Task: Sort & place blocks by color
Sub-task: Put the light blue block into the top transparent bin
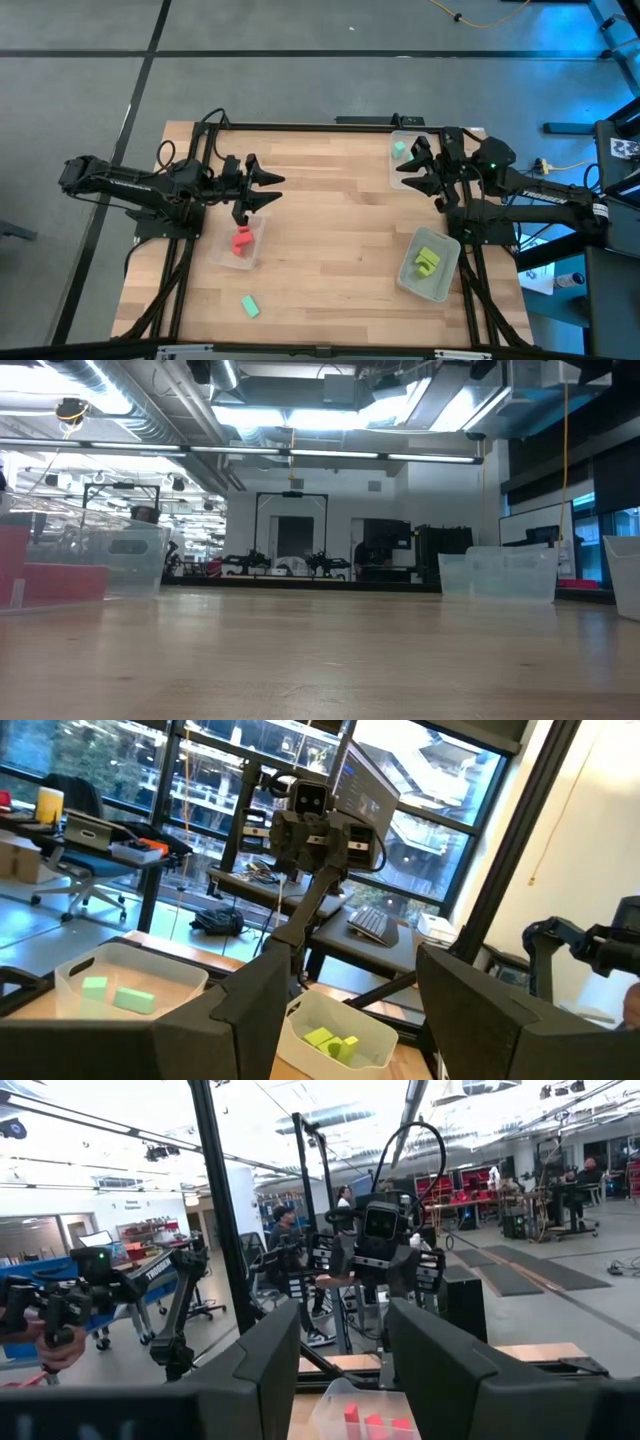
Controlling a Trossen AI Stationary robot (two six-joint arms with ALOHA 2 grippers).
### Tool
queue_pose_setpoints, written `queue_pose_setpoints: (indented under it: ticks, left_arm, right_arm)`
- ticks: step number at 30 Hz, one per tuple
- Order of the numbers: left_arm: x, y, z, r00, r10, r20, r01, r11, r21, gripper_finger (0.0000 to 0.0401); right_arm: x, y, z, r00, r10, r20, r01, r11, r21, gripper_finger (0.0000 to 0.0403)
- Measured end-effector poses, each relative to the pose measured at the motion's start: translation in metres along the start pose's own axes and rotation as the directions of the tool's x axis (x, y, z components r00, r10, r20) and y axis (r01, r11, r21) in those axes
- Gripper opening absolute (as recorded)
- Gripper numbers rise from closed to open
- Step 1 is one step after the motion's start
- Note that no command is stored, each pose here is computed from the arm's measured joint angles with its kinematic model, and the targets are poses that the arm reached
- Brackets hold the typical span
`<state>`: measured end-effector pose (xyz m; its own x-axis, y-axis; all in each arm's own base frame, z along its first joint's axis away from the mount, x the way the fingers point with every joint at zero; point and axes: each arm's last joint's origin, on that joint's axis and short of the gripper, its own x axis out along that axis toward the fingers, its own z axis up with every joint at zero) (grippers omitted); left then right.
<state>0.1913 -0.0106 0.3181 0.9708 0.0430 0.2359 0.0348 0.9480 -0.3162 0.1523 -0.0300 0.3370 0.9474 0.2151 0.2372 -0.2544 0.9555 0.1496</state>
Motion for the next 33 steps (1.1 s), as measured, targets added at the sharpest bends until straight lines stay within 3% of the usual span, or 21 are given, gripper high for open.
queue_pose_setpoints:
  ticks: [25, 33]
  left_arm:
    - [-0.0006, 0.0012, -0.0041, 0.999, 0.010, -0.046, -0.007, 0.999, 0.051, 0.0210]
    - [-0.0007, 0.0000, -0.0044, 0.998, -0.032, -0.059, 0.035, 0.998, 0.056, 0.0210]
  right_arm:
    - [0.0000, 0.0000, -0.0001, 1.000, 0.000, -0.001, 0.000, 1.000, 0.000, 0.0158]
    - [0.0000, -0.0001, -0.0002, 1.000, -0.001, -0.002, 0.001, 1.000, 0.000, 0.0158]
